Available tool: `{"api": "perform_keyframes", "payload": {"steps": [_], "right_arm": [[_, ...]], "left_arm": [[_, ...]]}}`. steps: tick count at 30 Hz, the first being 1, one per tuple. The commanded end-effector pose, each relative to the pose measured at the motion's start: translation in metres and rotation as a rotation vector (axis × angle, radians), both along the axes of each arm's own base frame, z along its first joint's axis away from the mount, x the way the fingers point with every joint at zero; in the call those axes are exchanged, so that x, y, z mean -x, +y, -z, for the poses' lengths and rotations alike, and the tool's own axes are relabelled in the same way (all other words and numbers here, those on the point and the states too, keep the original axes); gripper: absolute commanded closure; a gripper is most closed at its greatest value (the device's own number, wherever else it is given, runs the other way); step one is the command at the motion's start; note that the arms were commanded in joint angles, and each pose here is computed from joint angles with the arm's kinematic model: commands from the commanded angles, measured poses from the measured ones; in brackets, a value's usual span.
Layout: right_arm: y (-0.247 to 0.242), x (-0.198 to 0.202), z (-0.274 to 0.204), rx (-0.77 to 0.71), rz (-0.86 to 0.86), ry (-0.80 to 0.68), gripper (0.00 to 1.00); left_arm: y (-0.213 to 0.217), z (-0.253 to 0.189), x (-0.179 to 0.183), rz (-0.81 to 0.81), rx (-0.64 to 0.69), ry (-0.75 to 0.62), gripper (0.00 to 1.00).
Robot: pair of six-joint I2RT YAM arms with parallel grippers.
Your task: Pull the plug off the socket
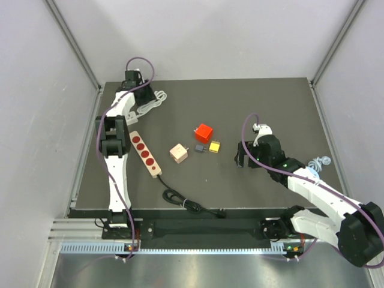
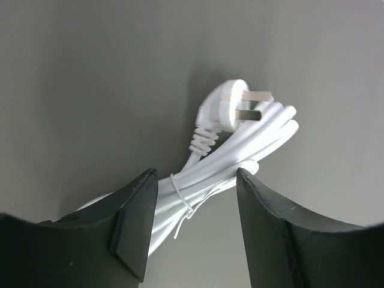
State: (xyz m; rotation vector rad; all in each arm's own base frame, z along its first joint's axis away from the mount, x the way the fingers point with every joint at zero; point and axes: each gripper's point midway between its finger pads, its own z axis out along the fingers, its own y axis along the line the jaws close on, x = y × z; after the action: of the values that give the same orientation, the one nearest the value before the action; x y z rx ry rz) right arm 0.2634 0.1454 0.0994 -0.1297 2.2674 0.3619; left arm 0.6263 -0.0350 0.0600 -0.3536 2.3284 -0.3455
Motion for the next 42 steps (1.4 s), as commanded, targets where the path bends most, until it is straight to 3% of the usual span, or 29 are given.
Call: {"api": "perform_keyframes", "payload": {"steps": [1,16,20,25,28,31,38,42], "right_arm": [[0.008,-0.004,-0.018,-0.038,-0.013,-0.053,0.00],[0.007,0.002,-0.030,-0.065,-0.006,-0.061,0.00],[0.009,0.001,-0.033,-0.078,-0.011,-0.061,0.00],[0.013,-0.003,-0.041,-0.087,-0.015,-0.075,0.00],[0.017,-0.009,-0.046,-0.089,-0.023,-0.080,0.00],[0.022,-0.014,-0.051,-0.095,-0.035,-0.084,0.00],[0.069,-0.043,-0.088,-0.180,-0.176,-0.105,0.00],[0.114,-0.067,-0.116,-0.255,-0.321,-0.155,0.00]], "left_arm": [[-0.084,0.033,0.051,0.153,0.130,0.182,0.42],[-0.207,0.001,0.116,0.332,0.247,0.192,0.44],[-0.226,-0.033,0.124,0.378,0.250,0.137,0.31],[-0.205,-0.090,0.121,0.325,0.157,0.009,0.23],[-0.185,-0.142,0.127,0.287,0.123,-0.077,0.21],[-0.157,-0.165,0.139,0.195,0.117,-0.096,0.21],[-0.067,-0.153,0.176,-0.097,0.320,0.012,0.22],[-0.047,-0.144,0.189,-0.141,0.379,0.074,0.21]]}}
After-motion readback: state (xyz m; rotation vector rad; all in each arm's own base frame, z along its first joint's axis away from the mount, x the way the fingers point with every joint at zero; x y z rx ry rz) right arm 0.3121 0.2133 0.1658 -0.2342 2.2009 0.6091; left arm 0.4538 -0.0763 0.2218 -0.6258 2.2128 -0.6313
